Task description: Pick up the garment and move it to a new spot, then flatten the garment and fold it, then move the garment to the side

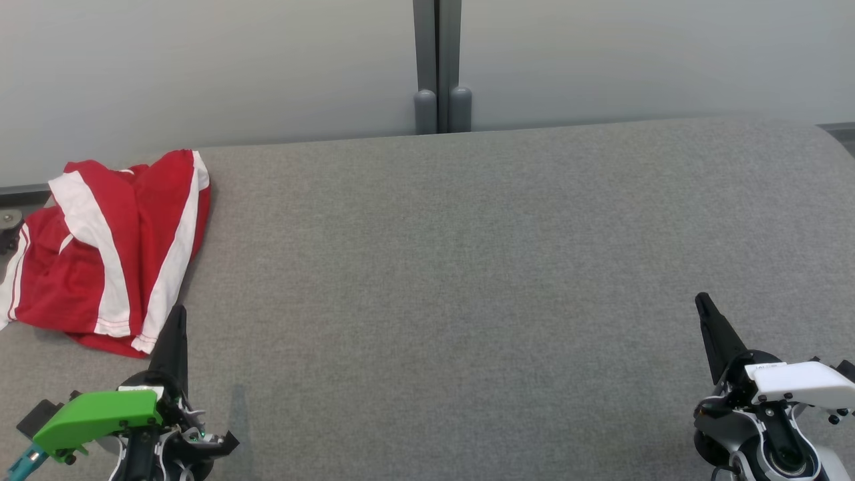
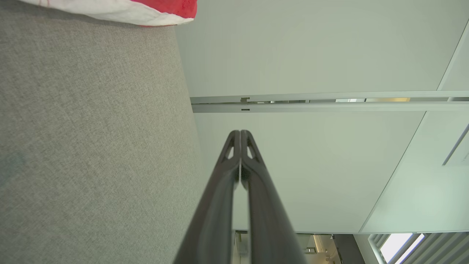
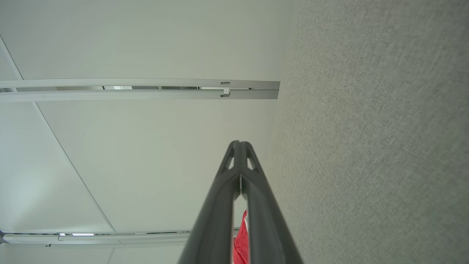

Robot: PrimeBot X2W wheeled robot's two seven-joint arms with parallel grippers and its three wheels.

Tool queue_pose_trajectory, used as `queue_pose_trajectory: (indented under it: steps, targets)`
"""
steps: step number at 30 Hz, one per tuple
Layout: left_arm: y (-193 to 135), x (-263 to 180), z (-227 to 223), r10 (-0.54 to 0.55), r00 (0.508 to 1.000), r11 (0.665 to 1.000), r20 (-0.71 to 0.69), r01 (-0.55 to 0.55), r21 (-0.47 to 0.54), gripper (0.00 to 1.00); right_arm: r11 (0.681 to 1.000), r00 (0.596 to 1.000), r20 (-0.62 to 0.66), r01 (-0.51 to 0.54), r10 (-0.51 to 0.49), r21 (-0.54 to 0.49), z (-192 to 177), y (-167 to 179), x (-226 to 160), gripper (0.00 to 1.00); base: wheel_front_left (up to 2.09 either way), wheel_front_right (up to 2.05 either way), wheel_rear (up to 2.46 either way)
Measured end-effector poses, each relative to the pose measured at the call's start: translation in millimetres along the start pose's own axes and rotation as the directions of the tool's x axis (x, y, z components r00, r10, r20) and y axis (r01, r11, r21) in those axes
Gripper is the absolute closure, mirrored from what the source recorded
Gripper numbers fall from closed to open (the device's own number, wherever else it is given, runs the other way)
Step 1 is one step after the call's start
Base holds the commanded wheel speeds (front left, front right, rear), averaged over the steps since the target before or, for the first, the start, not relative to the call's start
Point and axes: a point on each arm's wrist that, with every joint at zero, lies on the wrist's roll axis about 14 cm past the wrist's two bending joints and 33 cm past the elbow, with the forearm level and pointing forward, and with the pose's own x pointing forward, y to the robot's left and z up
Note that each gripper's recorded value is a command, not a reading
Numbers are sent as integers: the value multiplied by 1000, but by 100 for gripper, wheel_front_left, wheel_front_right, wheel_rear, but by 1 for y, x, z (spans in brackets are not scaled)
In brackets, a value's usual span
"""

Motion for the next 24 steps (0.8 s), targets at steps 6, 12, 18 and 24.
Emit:
queue_pose_trajectory:
  steps: [6,12,18,24]
  targets:
    - [0,0,0,0,1000,1000,0,0,0,100,1000,1000,0,0,0,0,0,0,0,100,0,0,0]
    - [0,0,0,0,1000,1000,0,0,0,100,1000,1000,0,0,0,0,0,0,0,100,0,0,0]
    - [0,0,0,0,1000,1000,0,0,0,100,1000,1000,0,0,0,0,0,0,0,100,0,0,0]
    - [0,0,0,0,1000,1000,0,0,0,100,1000,1000,0,0,0,0,0,0,0,100,0,0,0]
